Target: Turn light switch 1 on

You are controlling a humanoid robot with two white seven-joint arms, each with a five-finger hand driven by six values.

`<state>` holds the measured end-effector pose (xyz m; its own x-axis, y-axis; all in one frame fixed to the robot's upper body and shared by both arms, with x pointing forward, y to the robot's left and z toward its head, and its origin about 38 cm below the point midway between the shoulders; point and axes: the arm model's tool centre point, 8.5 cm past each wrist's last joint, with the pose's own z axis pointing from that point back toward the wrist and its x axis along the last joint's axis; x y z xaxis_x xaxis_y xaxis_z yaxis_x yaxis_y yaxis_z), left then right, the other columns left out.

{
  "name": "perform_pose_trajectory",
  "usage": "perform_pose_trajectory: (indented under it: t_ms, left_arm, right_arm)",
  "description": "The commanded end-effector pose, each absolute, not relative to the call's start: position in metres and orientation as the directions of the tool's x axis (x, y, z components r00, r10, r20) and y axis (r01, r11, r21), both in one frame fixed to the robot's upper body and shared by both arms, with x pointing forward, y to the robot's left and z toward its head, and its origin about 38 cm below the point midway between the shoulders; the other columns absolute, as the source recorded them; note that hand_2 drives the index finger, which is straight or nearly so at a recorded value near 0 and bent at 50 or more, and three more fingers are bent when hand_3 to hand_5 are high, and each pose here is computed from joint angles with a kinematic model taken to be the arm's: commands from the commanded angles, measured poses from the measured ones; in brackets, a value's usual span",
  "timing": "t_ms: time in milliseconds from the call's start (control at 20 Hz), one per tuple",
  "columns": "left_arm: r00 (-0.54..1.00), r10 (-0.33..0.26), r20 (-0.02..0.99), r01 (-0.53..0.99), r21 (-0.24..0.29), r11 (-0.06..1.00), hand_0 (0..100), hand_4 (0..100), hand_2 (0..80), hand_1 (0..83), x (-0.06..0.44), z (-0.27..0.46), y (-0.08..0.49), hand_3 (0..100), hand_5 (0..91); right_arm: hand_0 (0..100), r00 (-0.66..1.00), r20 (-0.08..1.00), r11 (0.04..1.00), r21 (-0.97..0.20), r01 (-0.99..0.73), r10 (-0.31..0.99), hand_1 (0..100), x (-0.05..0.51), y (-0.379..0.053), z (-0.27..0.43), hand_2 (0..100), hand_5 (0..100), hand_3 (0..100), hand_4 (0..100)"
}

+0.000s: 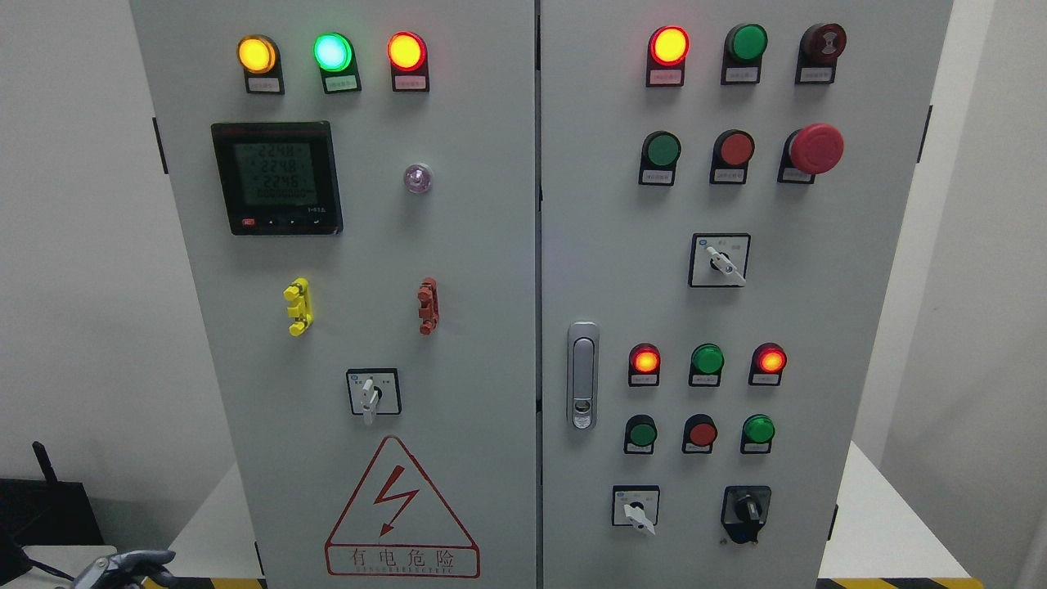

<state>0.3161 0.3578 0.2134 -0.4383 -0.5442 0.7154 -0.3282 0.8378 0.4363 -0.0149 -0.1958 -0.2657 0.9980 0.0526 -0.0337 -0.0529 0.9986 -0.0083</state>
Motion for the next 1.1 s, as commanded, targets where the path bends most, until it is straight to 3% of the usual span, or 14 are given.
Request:
perform_pose_trajectory:
  t_ms: [0, 251, 652, 902, 1053]
  left_arm:
    - [-0.548, -0.414, 0.727, -0.204, 0.364, 0.909, 6, 78, 45.0, 3.7, 0.346, 0.229, 0.261, 66, 72.4]
    - [-0.509, -0.343, 0.790, -0.194, 0.283, 0.939, 2, 80, 46.5, 11.6, 0.359, 0.230, 0.231, 69, 76.7]
    - [-0.435, -0.292, 0.852, -0.234, 0.206, 0.950, 1, 81, 46.8, 23.4, 0.371, 0.232, 0.203, 72, 81.5]
    - [-0.389, -0.285, 0.876, -0.258, 0.193, 0.947, 1, 83, 47.1, 28.9, 0.375, 0.232, 0.199, 77, 84.2]
    - [-0.352, -0.280, 0.893, -0.302, 0.175, 0.937, 4, 82, 47.1, 30.1, 0.379, 0.235, 0.198, 74, 84.5]
  right_arm:
    - [12, 0.999, -0.035, 0.999, -0.007, -0.036, 0.036, 39, -0.015, -0.196, -0.266, 0, 0, 0, 0]
    - [12, 0.999, -0.035, 0.999, -0.006, -0.034, 0.034, 39, -0.015, -0.196, -0.266, 0, 0, 0, 0]
    - [12, 0.999, -0.035, 0.999, -0.007, -0.036, 0.036, 39, -0.015, -0.196, -0.266, 0, 0, 0, 0]
    - [12, 0.999, -0.035, 0.999, -0.006, -0.034, 0.034, 39, -0.015, -0.196, -0.266, 0, 0, 0, 0]
    - [12, 0.999, -0.035, 0.999, -0.006, -0.034, 0.034, 39, -0.015, -0.196, -0.266, 0, 0, 0, 0]
